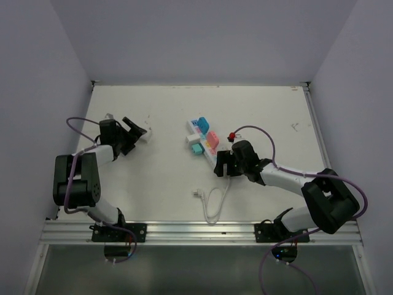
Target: Pull the plug off the socket
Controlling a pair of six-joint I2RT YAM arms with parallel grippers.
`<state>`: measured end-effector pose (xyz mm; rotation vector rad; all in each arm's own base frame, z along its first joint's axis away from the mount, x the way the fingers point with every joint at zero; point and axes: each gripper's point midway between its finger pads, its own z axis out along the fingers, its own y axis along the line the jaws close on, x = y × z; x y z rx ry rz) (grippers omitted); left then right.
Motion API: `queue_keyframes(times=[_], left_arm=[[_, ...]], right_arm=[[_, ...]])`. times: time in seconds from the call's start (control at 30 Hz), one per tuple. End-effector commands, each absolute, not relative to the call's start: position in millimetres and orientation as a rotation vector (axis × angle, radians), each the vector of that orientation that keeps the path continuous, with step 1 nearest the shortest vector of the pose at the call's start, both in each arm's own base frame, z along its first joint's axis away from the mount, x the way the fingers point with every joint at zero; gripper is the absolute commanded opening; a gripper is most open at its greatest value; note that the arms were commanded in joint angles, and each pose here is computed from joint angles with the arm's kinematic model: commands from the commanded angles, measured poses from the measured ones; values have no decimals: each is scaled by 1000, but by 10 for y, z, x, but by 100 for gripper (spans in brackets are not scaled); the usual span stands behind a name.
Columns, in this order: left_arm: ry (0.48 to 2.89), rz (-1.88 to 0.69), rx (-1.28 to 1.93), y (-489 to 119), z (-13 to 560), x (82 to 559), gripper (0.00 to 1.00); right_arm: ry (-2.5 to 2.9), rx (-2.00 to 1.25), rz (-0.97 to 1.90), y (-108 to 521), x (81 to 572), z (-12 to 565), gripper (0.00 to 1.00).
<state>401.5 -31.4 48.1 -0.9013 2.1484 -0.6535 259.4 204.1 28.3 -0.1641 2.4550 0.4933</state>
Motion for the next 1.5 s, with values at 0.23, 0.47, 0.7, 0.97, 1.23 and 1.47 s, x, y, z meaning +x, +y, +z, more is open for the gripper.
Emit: queue_keyframes(times=[0.23,0.47,0.7,0.97,1.23,1.47], left_arm=[[2098,-659,-818,-414,847,3472,100],[2053,-790,-777,-993,1014,3153,99],[2029,-819,-441,-1627,1407,3233,98],[2072,-699,-57,-2022,1452,3359,98],[2192,-810,-405,-2123,1083,3383,99],[2189,-911,-602,-2215,1028,3429,99]], right_arm=[[2472,-284,610,2141,2405,331,0],[2487,-312,653,2197,2340,286,0],[2477,-369,674,2239,2300,307,0],[2479,-403,678,2258,2281,304,0],[2482,-412,681,2276,2274,292,0],[2486,-408,679,2275,2275,280,0]])
